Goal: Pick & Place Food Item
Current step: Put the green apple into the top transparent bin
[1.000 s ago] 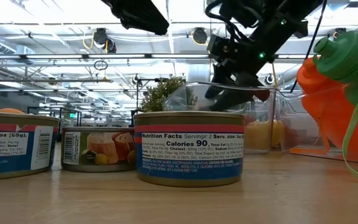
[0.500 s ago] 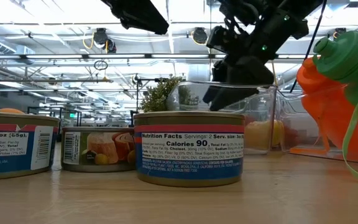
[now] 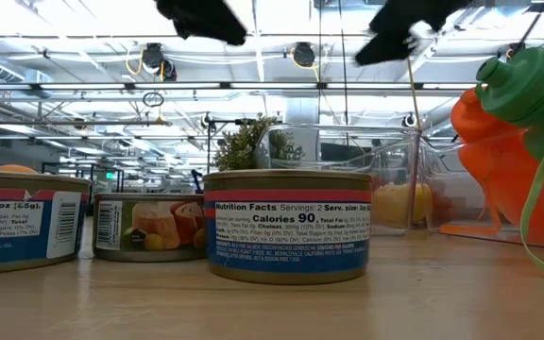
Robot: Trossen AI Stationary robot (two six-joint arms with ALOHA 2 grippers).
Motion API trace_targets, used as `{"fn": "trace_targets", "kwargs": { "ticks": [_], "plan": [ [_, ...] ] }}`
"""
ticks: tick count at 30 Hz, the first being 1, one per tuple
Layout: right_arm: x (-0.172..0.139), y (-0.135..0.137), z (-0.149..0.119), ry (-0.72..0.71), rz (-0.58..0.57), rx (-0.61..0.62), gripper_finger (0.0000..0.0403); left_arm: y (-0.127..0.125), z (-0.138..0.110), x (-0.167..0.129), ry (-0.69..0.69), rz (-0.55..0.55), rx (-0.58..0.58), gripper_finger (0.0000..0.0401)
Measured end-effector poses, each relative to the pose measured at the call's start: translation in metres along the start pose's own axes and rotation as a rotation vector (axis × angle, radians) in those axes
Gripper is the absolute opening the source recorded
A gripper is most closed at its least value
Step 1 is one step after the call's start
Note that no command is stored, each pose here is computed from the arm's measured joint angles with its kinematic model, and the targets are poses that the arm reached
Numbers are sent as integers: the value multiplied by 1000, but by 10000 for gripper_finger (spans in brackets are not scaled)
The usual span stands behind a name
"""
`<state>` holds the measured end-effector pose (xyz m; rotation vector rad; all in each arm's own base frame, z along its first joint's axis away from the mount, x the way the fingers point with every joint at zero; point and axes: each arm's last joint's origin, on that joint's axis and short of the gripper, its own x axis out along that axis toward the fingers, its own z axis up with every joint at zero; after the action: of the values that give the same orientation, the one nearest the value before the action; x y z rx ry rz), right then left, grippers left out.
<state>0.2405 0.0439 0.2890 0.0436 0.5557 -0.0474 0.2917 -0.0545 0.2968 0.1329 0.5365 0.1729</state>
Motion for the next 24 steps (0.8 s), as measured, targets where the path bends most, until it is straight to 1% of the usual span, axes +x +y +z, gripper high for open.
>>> {"fn": "trace_targets", "kwargs": {
  "ticks": [2, 5, 7, 8, 10, 11, 13, 15, 16, 19, 21, 24],
  "plan": [
    [-19, 4, -3, -7, 31, 31, 353, -2, -4, -13, 30, 24, -10, 131],
    [-37, 9, -16, -36, 62, 21, 353, -8, -4, -30, 5, 82, -80, 131],
    [-44, 11, -25, -71, 60, 4, 353, -15, -19, -40, 22, 119, -93, 131],
    [-47, 11, -29, -89, 55, 2, 352, -17, -24, -45, 18, 133, -117, 131],
    [-51, 10, -36, -119, 32, -7, 352, -18, -35, -58, 10, 168, -212, 131],
    [-52, 10, -40, -132, 25, -11, 353, -17, -44, -64, 31, 192, -264, 131],
    [-53, 8, -47, -151, 17, -14, 354, -13, -63, -77, 108, 216, -395, 131],
    [-54, 7, -51, -170, 19, -20, 354, -11, -75, -87, 173, 196, -589, 131],
    [-53, 6, -53, -179, 19, -24, 354, -10, -82, -90, 230, 189, -665, 131],
    [-51, 6, -58, -200, 21, -44, 352, -7, -103, -100, 458, 204, -795, 131],
    [-51, 6, -60, -211, 23, -45, 353, -5, -112, -107, 582, 262, -882, 131],
    [-51, 6, -59, -213, 23, -44, 354, 1, -125, -118, 697, 439, -953, 131]
  ]
}}
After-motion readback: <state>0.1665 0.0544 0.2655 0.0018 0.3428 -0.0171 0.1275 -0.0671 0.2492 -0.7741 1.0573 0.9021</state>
